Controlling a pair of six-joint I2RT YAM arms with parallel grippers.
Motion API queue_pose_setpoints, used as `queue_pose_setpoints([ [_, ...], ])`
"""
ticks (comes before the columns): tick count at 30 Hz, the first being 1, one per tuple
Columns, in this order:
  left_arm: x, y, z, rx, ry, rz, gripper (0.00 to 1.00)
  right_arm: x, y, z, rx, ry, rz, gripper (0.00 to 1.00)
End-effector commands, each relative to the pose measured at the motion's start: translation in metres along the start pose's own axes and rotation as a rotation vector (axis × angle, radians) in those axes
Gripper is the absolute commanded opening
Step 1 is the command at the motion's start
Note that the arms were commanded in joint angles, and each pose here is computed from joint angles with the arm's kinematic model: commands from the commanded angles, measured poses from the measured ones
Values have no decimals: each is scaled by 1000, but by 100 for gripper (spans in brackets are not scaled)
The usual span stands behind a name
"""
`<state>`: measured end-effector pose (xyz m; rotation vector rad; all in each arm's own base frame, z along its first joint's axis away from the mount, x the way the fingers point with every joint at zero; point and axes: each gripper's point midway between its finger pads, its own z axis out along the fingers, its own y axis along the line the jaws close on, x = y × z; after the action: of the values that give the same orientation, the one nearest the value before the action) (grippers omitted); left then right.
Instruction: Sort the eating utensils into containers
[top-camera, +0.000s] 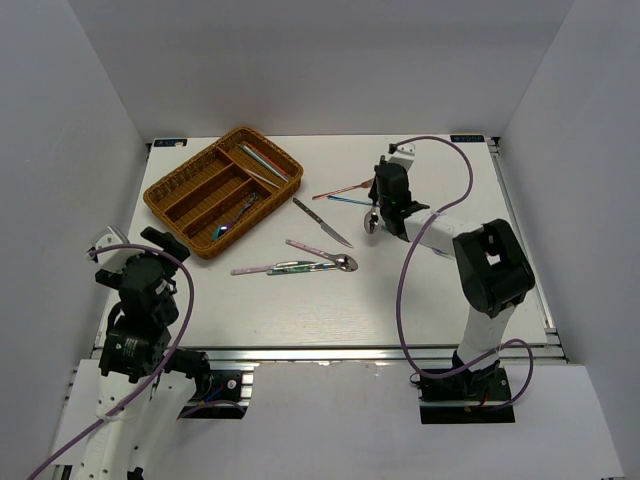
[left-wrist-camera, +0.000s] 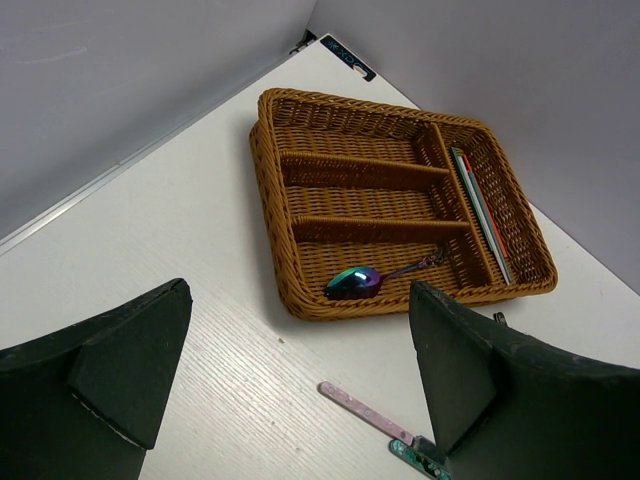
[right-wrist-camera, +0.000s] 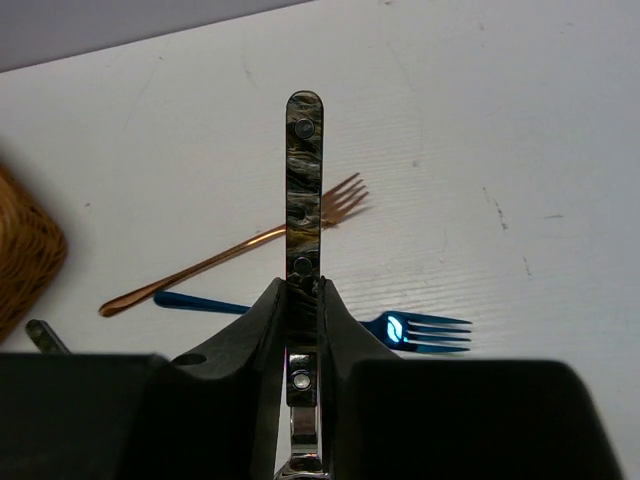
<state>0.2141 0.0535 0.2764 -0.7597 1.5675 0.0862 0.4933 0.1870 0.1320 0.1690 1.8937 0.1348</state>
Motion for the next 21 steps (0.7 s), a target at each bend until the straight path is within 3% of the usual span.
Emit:
queue_pose_setpoints([
  [1, 3, -3, 2, 11, 9, 15, 98, -66, 35, -9, -108, -168, 63, 0],
  [7, 3, -3, 2, 8, 8, 15, 98, -89, 76, -24, -268, -137, 214, 0],
  [12, 0, 1, 1, -8, -4, 5, 98, -69, 115, -59, -327, -4, 507, 0],
  [18, -16, 15, -5, -75, -58, -31, 98, -40, 205, -93, -405, 68, 796, 0],
  [19, -21, 24, -10, -99, -81, -64, 98, -17, 223, -92, -412, 100, 812, 0],
  [21, -29, 37, -17, -144, -124, -105, 98, -27, 253, -93, -466, 96, 905, 0],
])
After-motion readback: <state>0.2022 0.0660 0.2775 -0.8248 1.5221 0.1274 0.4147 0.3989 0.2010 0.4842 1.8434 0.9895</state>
